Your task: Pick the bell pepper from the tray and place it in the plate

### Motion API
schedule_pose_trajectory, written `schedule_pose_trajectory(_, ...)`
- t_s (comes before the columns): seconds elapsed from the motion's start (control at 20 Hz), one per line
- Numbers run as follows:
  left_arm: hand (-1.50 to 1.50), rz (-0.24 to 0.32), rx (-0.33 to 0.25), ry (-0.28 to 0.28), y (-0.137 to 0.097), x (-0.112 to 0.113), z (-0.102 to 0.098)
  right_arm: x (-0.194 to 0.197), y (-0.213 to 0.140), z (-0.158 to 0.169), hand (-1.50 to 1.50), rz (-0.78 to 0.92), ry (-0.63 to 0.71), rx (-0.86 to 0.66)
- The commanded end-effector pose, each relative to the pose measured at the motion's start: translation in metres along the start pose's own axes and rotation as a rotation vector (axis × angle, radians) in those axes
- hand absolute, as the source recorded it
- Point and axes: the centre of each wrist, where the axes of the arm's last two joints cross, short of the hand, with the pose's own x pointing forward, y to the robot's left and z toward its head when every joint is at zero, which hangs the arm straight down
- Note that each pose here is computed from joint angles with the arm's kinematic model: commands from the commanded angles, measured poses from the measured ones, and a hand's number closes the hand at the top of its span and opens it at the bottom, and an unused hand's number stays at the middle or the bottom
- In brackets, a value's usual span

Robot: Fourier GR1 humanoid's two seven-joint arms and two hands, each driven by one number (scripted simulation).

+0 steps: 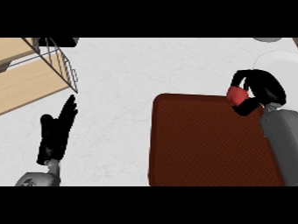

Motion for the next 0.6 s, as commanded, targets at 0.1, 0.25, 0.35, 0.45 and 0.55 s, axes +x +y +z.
schedule_pose_trajectory(0.1,0.0,0.001,0.01,0.016,0.004,-0.005,-0.001,0.007,-0.021,-0.021,1.5,-0.087,0.043,-0.236)
schedule_pose_trajectory(0.25,0.0,0.003,0.006,0.005,0.007,0.011,-0.005,0.005,-0.066,-0.023,1.5,-0.097,0.074,-0.44)
schedule_pose_trajectory(0.35,0.0,-0.01,0.015,0.012,0.017,0.005,0.006,0.002,-0.075,-0.02,1.5,-0.084,0.111,-0.538)
schedule_pose_trajectory(0.45,0.0,0.002,0.032,0.01,0.007,-0.005,0.003,-0.026,-0.088,-0.018,1.5,-0.083,0.155,-0.542)
schedule_pose_trajectory(0.55,0.0,-0.01,0.03,-0.003,0.011,-0.015,-0.007,-0.016,-0.109,-0.022,1.5,-0.112,0.21,-0.563)
